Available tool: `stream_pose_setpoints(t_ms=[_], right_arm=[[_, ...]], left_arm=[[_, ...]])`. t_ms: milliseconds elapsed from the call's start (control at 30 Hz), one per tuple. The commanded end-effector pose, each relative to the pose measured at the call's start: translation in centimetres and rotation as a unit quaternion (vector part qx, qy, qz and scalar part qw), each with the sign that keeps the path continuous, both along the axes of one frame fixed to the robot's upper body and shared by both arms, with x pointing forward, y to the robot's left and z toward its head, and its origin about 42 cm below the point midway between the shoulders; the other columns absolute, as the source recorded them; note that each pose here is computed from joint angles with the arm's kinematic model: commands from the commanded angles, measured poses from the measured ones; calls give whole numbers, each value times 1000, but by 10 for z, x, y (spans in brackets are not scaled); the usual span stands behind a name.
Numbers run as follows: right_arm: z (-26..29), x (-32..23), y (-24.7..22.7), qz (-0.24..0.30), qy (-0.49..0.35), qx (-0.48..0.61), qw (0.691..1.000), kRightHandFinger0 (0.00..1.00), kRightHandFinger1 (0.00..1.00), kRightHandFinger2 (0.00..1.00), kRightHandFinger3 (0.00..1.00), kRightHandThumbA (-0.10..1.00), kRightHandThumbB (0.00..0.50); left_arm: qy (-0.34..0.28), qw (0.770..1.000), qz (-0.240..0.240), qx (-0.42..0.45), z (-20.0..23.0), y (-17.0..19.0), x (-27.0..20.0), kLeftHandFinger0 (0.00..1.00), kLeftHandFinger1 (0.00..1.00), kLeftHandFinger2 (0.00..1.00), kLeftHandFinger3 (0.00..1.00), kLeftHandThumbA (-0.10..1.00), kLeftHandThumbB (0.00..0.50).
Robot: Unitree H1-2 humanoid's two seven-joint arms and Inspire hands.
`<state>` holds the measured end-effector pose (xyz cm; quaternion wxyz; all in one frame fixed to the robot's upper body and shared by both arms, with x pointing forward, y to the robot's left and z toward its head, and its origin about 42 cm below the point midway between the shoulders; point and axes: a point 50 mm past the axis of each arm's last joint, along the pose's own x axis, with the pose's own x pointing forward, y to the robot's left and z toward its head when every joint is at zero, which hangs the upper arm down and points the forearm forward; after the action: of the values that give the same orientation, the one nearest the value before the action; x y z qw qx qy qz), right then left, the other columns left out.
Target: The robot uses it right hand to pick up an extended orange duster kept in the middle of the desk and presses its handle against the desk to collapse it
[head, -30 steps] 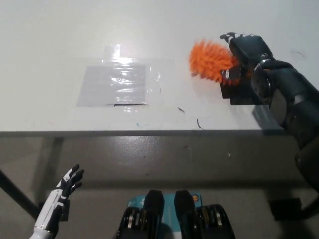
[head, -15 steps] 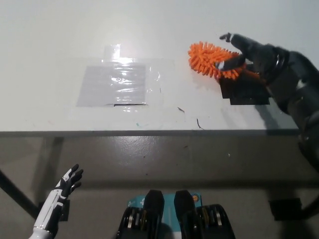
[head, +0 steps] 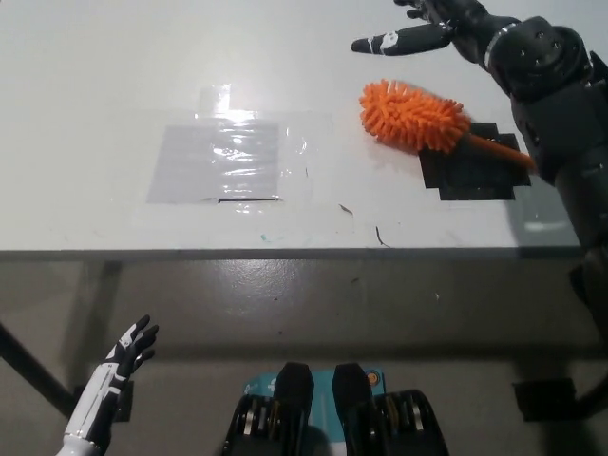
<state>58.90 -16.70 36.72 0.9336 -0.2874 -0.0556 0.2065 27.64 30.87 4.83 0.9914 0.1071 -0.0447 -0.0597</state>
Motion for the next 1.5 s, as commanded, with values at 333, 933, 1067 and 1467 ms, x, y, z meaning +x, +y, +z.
stream_pose_setpoints(t_ms=[333, 933, 1067, 1467], right_arm=[[28, -353, -24, 124, -597, 159, 776, 1000, 1000, 1000, 1000, 1000, 500], [-104, -405, -2, 42, -386, 300, 871, 1000, 1000, 1000, 1000, 1000, 409], [-125, -397, -7, 7, -355, 297, 886, 1000, 1000, 1000, 1000, 1000, 333], [-247, -333, -18, -118, -166, 266, 942, 1000, 1000, 1000, 1000, 1000, 251]], left_arm=[[-43, 999, -25, -3, 18, -1, 10, 1000, 1000, 1000, 1000, 1000, 311], [-28, 999, -33, -8, 9, -3, 4, 1000, 1000, 1000, 1000, 1000, 286], [-28, 999, -34, -9, 9, -4, 5, 1000, 1000, 1000, 1000, 1000, 279], [-33, 999, -39, -11, 11, -10, 11, 1000, 1000, 1000, 1000, 1000, 277]])
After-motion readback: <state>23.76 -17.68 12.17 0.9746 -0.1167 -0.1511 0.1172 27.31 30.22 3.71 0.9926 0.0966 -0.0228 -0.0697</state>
